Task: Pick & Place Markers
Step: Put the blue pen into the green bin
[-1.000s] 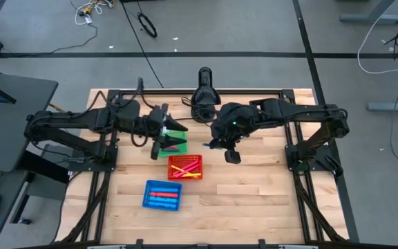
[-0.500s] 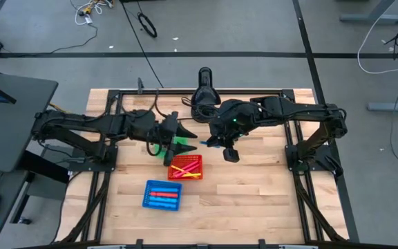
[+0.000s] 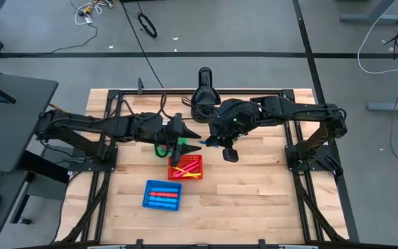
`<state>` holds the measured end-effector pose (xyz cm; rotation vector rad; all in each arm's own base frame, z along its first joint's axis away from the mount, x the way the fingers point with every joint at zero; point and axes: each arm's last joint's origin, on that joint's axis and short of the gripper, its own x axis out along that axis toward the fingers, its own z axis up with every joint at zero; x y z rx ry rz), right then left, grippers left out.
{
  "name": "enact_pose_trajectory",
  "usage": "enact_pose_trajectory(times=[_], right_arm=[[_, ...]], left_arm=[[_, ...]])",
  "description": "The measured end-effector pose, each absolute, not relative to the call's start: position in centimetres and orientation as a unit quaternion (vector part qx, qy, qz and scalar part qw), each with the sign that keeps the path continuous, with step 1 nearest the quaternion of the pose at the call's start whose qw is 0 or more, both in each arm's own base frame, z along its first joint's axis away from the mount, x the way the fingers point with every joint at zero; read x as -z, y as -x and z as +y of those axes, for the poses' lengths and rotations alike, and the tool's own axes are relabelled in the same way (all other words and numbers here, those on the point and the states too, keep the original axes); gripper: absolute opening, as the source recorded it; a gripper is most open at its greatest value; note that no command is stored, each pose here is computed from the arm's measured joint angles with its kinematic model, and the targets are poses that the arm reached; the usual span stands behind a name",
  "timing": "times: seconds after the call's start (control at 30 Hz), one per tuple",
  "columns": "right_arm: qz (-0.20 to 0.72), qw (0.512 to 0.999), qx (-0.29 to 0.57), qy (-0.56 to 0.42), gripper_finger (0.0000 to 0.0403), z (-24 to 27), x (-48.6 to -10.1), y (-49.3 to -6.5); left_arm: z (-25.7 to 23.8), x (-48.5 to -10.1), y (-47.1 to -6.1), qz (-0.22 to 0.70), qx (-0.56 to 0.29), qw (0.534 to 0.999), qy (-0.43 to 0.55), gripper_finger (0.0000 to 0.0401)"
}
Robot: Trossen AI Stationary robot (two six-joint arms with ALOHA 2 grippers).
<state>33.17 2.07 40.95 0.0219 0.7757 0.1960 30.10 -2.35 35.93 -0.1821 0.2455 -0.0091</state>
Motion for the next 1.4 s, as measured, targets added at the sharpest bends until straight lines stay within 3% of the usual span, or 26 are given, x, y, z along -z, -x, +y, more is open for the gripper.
enact_pose_trajectory(times=[0.83,0.97,1.3,1.4], right_arm=[[0.393,0.914,-0.102,-0.002,0.0015,2.1,-39.6,-34.6],[0.394,0.913,-0.102,-0.002,0.0015,2.1,-39.6,-34.6],[0.394,0.913,-0.106,-0.006,0.0016,2.1,-39.6,-34.6],[0.395,0.913,-0.104,-0.009,0.0016,2.1,-39.6,-34.5]], left_arm=[[-2.5,-35.2,-30.3,0.148,0.018,0.983,0.104,0.0203],[-2.5,-35.2,-30.3,0.150,0.018,0.983,0.104,0.0176],[-2.4,-35.2,-30.3,0.149,0.015,0.983,0.104,0.0055],[-2.4,-35.2,-30.3,0.150,0.013,0.983,0.103,0.0037]])
